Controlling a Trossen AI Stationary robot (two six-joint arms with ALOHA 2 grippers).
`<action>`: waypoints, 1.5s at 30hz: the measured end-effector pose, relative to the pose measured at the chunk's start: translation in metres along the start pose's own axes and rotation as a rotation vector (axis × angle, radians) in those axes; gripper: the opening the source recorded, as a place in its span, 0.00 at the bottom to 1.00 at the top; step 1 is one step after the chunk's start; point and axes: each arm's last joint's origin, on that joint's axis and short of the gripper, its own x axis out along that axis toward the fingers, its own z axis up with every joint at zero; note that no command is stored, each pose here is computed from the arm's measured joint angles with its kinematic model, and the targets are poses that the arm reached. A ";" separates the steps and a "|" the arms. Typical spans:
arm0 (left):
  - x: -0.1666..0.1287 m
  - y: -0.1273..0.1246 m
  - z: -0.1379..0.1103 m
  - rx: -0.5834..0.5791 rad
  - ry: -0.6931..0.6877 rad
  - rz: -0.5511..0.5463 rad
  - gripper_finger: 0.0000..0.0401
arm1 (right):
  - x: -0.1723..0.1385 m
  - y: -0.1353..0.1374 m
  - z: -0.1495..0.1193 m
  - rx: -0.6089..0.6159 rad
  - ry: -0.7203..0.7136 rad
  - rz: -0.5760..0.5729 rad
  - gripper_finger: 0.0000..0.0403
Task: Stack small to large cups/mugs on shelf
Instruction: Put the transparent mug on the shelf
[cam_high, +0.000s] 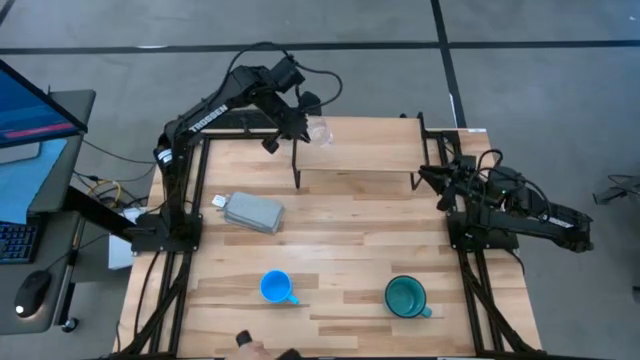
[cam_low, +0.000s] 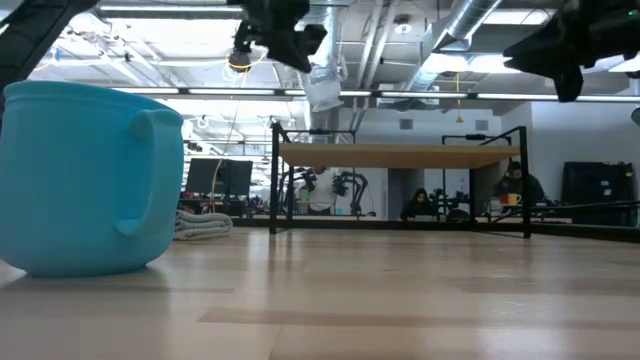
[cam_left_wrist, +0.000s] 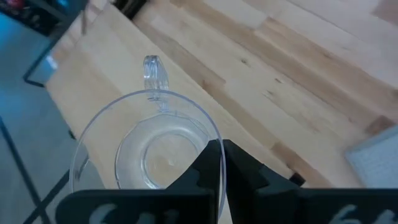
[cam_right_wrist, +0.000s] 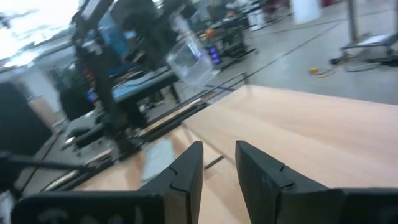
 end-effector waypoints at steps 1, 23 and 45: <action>0.004 0.002 -0.002 0.016 0.003 -0.002 0.00 | 0.000 0.000 0.000 0.011 -0.006 -0.016 0.29; 0.045 0.003 -0.033 0.145 0.106 -0.210 0.00 | 0.000 -0.001 0.002 0.066 -0.041 -0.062 0.29; 0.025 0.007 -0.019 0.182 0.112 -0.169 0.00 | 0.000 -0.002 0.004 0.089 -0.076 -0.105 0.29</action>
